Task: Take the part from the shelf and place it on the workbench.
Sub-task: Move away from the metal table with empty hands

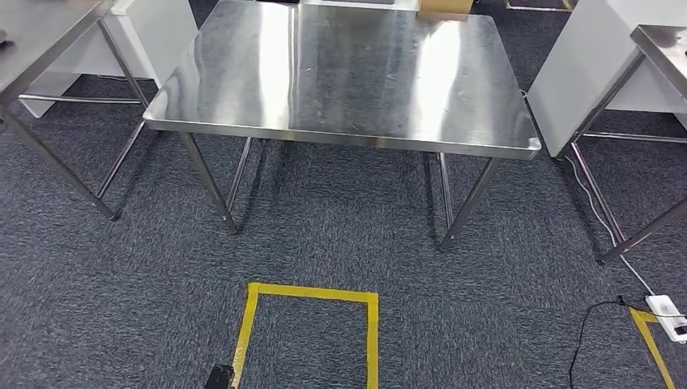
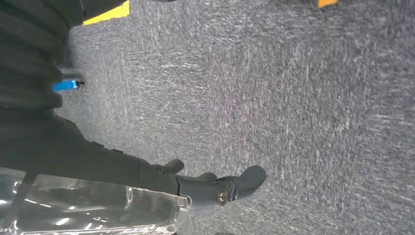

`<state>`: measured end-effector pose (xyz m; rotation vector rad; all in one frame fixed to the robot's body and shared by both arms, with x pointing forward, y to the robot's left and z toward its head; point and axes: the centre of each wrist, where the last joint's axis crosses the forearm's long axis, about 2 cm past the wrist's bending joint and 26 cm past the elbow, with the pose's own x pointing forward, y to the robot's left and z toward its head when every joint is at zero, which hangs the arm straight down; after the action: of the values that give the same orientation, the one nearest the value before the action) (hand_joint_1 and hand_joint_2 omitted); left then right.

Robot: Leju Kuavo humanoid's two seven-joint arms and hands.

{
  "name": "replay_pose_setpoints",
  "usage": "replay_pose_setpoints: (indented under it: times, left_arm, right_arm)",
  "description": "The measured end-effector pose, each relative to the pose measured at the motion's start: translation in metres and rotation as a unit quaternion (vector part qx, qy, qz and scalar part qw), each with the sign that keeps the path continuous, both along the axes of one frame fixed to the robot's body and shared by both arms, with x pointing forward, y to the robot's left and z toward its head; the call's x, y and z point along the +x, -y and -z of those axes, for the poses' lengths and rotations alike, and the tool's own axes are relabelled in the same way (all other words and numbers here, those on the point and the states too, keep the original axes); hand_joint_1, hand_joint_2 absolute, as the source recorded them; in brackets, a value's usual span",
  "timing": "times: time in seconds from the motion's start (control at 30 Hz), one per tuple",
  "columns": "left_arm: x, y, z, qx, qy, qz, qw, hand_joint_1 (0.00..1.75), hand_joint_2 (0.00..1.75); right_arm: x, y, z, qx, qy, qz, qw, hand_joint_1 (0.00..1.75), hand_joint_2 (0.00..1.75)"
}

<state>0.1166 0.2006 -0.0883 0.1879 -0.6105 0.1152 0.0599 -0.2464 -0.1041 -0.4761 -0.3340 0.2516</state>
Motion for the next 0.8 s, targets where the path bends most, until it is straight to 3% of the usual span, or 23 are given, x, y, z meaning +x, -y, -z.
replay_pose_setpoints:
  times: [0.8]
  left_arm:
    - [0.0036,-0.0021,-0.0005,-0.001,0.001,0.008,1.0,0.0,0.0]
  right_arm:
    - [-0.0015,-0.0016,0.0001,0.001,-0.005,0.007,1.0,0.0,1.75]
